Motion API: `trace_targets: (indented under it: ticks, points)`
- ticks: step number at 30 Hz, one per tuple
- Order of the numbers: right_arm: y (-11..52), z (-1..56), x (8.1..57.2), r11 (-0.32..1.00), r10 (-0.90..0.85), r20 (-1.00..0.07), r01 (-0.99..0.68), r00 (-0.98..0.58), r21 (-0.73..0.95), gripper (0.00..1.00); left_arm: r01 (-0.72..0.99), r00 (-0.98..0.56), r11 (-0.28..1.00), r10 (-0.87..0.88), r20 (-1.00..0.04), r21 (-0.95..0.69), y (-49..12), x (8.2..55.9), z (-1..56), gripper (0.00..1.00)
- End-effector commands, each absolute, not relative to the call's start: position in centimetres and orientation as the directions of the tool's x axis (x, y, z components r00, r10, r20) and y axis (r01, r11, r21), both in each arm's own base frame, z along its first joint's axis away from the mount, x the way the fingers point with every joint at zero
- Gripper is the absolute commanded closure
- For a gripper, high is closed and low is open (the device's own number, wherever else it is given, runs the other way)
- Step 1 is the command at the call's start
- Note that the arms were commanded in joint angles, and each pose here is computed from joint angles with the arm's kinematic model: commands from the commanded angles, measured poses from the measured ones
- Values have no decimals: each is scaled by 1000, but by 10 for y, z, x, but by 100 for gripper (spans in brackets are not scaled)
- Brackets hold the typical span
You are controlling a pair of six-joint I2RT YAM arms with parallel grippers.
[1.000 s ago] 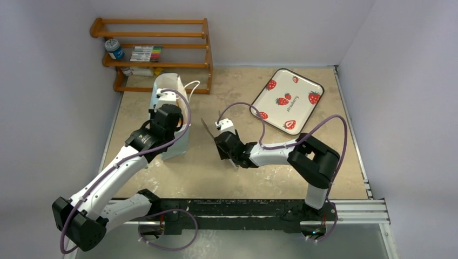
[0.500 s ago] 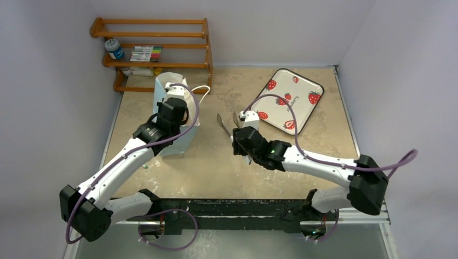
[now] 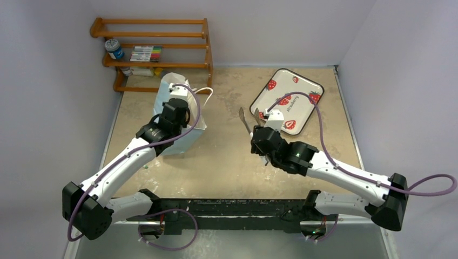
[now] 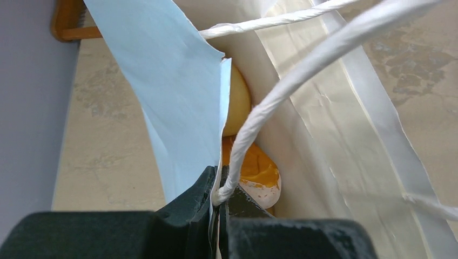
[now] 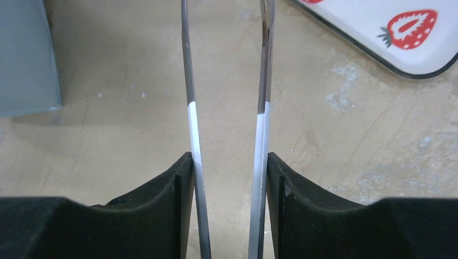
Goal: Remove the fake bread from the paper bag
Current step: Pick up the clamp from the center of the board, then take out the fake bread from the paper bag.
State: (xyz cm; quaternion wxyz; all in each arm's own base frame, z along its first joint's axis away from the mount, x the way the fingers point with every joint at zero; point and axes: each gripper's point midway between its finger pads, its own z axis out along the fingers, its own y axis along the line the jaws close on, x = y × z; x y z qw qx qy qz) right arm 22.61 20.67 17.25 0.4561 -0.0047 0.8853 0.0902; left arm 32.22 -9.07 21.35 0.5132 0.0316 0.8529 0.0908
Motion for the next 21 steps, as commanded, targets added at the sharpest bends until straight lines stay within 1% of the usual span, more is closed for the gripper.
trace_targets:
  ticks: [1,8,11,17,21]
  points:
    - [195,243,238,970,198,-866,-34,-459,240,59,74,-557,988,153,-816,135,-110,305,180,100]
    - [187,308,242,962,228,-902,-58,-367,267,58,118,-556,988,147,-818,97,-127,298,176,100]
    - [189,327,241,952,247,-902,-83,-355,293,58,133,-539,988,139,-831,79,-136,298,182,100]
    - [194,349,234,932,269,-890,-133,-368,337,59,174,-530,983,139,-837,53,-157,297,181,100]
    - [201,347,229,926,249,-882,-167,-399,338,59,211,-527,977,133,-840,22,-174,296,178,100]
